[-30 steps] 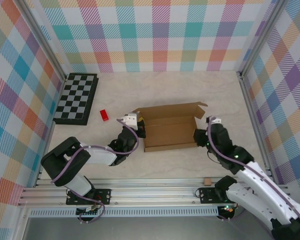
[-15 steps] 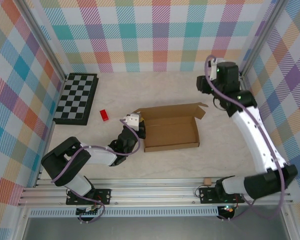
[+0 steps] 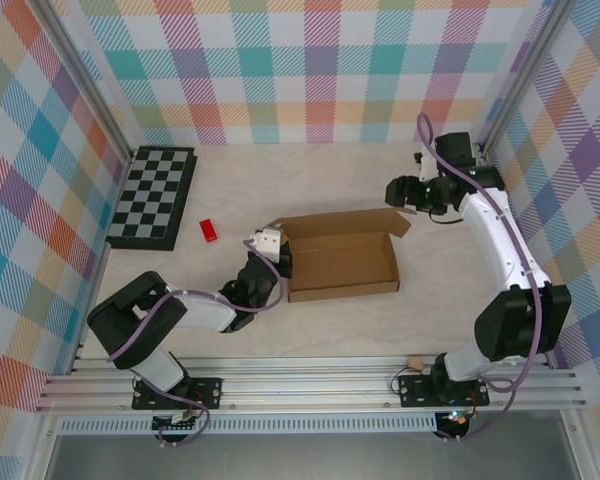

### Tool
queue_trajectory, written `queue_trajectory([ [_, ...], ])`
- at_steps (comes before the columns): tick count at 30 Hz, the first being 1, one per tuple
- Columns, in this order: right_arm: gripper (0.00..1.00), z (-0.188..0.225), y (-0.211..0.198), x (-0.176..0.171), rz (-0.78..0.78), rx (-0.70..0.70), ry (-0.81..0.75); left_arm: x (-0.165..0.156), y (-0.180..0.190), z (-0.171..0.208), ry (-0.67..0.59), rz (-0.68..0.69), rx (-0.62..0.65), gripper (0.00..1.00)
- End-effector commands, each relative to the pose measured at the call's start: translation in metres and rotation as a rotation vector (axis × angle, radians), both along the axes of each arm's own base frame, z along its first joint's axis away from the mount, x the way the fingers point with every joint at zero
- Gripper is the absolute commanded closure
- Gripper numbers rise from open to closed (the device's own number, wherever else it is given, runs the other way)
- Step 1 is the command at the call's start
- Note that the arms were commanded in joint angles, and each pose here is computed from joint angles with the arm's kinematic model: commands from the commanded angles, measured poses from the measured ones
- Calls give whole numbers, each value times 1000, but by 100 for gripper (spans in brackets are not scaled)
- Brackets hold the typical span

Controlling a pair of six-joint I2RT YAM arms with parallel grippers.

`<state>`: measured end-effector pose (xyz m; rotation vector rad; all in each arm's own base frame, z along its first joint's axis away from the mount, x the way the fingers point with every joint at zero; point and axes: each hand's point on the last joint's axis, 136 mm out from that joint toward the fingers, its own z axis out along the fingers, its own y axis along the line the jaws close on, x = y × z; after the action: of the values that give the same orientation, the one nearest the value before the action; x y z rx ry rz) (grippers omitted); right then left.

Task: Fold the paper box

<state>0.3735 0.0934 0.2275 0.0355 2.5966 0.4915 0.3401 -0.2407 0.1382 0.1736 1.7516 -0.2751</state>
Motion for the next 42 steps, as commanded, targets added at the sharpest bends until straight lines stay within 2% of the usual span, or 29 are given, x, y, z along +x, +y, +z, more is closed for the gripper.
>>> queue_trajectory([
  [1, 24, -22, 17, -25, 28, 95, 142, -28, 2, -71, 161, -65, 234, 100],
  [10, 26, -53, 32, -52, 28, 212, 282, -36, -12, -66, 130, -94, 266, 100],
  [17, 30, -55, 49, -66, 51, 336, 327, -39, -19, -62, 121, -113, 277, 100],
  [24, 25, -62, 43, -58, 93, 264, 320, -44, -32, -51, 95, -195, 267, 100],
  [28, 25, -71, 46, -50, 99, 271, 350, -48, -41, -48, 89, -247, 253, 100],
  [33, 25, -60, 60, -45, 104, 361, 346, -47, -44, -42, 85, -257, 250, 100],
  [36, 28, -53, 65, -46, 118, 394, 357, -47, -50, -40, 83, -278, 242, 100],
  [42, 32, -18, 67, -45, 133, 417, 305, -45, -63, -30, 115, -316, 250, 100],
])
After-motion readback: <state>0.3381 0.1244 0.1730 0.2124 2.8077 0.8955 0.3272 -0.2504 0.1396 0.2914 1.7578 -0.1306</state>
